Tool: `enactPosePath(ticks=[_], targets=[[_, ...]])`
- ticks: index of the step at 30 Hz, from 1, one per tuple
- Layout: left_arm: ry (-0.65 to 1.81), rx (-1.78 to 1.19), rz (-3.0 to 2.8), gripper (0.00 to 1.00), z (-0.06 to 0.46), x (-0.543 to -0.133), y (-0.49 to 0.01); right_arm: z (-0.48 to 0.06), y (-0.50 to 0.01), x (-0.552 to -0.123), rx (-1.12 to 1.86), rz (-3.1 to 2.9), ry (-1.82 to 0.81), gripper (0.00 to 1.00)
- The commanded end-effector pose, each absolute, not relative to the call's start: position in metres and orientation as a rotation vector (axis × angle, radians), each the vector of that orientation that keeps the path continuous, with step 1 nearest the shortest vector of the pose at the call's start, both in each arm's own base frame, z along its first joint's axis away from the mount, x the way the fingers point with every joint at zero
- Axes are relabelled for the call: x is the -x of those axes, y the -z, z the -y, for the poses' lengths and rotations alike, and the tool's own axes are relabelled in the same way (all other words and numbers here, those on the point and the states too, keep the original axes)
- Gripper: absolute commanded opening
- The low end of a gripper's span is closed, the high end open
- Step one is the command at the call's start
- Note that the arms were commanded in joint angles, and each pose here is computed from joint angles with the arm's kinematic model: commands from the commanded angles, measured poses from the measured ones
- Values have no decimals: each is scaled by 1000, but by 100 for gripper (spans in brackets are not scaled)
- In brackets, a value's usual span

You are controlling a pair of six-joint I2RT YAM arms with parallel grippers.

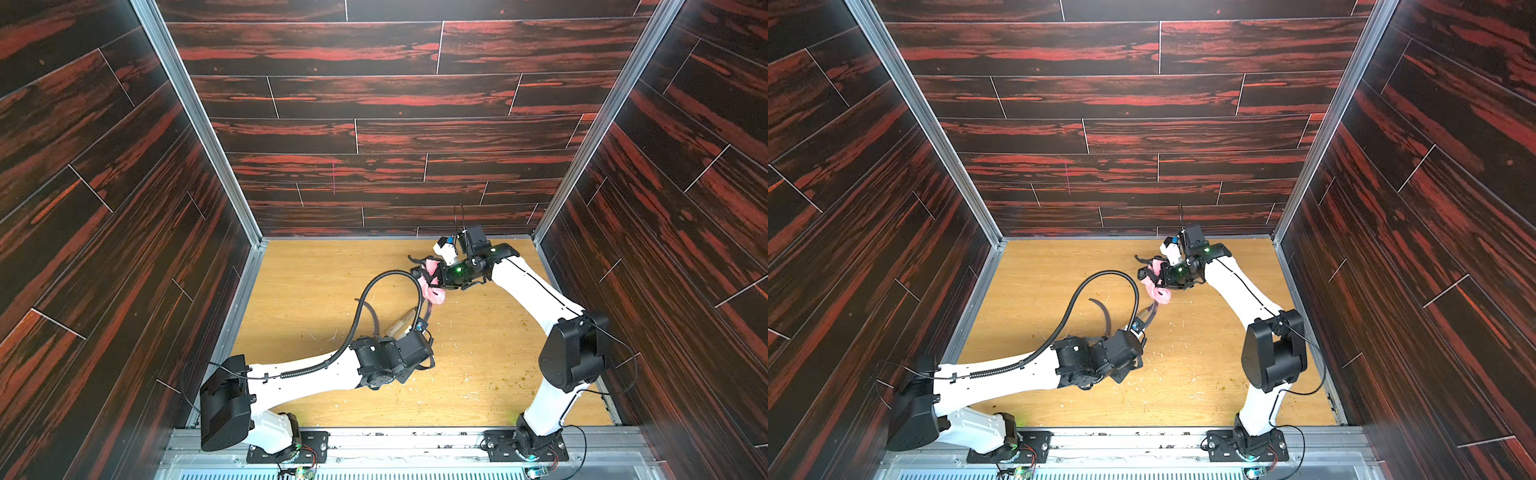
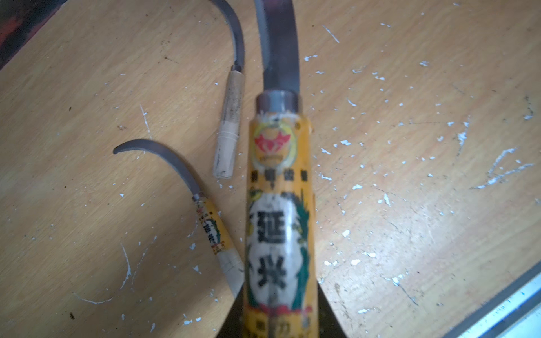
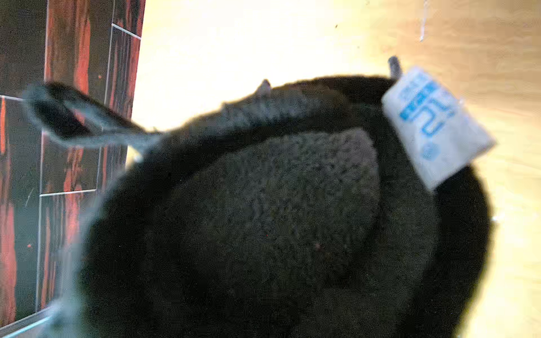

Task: Wipe small sickles with rags
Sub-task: Wipe the small sickle.

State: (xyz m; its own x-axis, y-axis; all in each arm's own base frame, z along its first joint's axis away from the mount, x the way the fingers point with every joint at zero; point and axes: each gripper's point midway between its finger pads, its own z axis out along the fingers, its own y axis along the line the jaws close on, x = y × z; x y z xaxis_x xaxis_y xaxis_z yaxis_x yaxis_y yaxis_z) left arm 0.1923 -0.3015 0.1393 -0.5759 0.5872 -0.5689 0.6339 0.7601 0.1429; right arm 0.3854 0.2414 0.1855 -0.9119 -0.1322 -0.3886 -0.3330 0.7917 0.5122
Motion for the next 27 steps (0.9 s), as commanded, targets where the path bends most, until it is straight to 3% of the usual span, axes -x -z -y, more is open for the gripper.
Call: enactPosePath(ticks=[1,10,18,27], targets=[[362,-958,-2106,0,351,-177,-205,-248,-169,-404,372,-2636,-864,0],[344,-971,-2122,0,348,-172,-201,-233,-163,-425,312,-2634,-856,0],[349,-938,-2140,0,349,-173,-194,-193,-194,-444,184,-2547,-711,0],[309,-861,-2207,0,364,-183,-172,-125,-195,-425,-13,-2547,-473,0]])
